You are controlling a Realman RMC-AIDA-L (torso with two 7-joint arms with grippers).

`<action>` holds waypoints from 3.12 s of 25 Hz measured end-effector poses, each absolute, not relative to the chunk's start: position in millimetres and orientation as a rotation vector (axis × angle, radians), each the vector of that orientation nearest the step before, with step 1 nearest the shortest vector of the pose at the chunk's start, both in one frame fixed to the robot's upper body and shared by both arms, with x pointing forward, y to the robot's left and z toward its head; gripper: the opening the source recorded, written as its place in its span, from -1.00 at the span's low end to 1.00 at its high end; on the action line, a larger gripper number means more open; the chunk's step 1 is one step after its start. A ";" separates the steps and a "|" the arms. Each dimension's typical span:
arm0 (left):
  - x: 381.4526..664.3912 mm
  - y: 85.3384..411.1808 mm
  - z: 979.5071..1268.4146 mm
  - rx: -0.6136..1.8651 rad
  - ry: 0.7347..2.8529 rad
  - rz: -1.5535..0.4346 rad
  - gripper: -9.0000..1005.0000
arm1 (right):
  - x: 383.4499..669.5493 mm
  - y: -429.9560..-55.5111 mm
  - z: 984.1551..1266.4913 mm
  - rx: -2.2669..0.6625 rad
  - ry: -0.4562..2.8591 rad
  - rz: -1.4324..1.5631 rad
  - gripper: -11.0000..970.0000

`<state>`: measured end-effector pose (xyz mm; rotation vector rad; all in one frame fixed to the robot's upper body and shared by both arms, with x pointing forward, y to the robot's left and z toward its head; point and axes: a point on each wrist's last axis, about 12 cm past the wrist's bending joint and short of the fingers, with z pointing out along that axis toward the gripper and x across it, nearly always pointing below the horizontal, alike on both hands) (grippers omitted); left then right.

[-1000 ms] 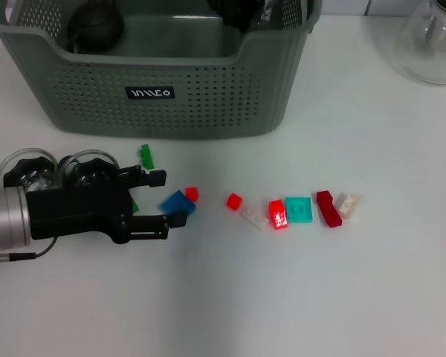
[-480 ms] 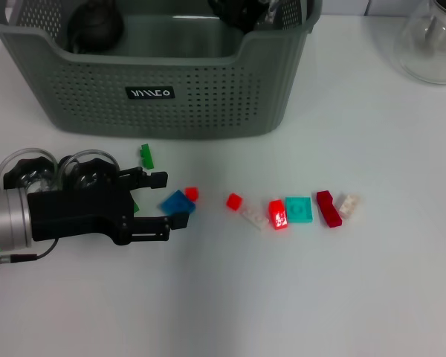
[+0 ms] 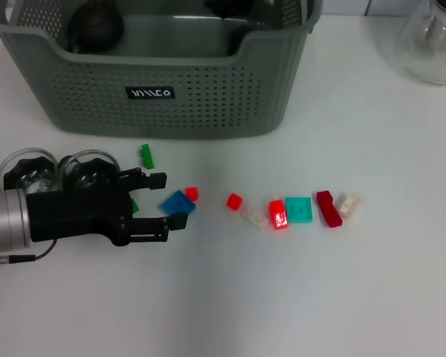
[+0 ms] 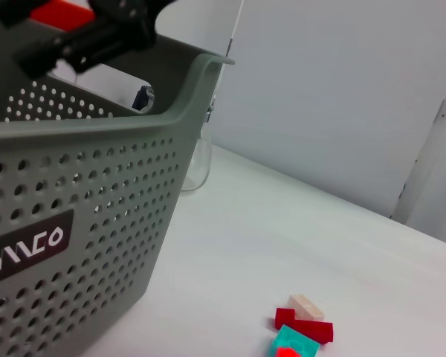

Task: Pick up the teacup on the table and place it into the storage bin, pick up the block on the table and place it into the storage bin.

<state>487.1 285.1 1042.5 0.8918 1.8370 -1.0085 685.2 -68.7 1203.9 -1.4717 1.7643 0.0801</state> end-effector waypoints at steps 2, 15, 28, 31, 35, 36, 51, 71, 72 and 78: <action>486.8 285.4 1042.7 0.892 1.836 -1.011 0.72 | 682.4 -71.6 1217.9 -1.430 1.735 0.095 0.17; 483.3 307.2 1055.7 0.855 1.793 -1.010 0.72 | 577.8 -142.1 1305.1 -1.198 1.410 0.458 0.90; 470.9 389.3 1102.5 0.654 1.910 -0.767 0.72 | 516.7 -202.4 1190.8 -1.407 1.569 1.060 0.90; 471.1 398.9 1112.7 0.635 1.999 -0.712 0.72 | 522.1 -200.6 1167.8 -1.452 1.671 1.123 0.89; 476.1 410.7 1125.5 0.574 2.170 -0.591 0.72 | 533.4 -188.7 1141.9 -1.523 1.819 1.136 0.89; 478.4 411.6 1127.6 0.558 2.206 -0.560 0.72 | 536.6 -184.9 1138.5 -1.540 1.839 1.131 0.89; 542.9 371.0 1142.9 0.559 2.613 -0.240 0.72 | 551.2 -172.4 1130.3 -1.561 1.869 1.093 0.89; 569.1 337.0 1124.7 0.708 2.701 -0.166 0.68 | 551.0 -177.1 1122.7 -1.530 1.886 1.098 0.89; 569.0 336.3 1123.5 0.713 2.704 -0.167 0.64 | 551.1 -177.0 1122.7 -1.531 1.885 1.097 0.89; 568.8 335.2 1119.2 0.722 2.707 -0.156 0.16 | 551.7 -176.2 1123.5 -1.535 1.881 1.095 0.89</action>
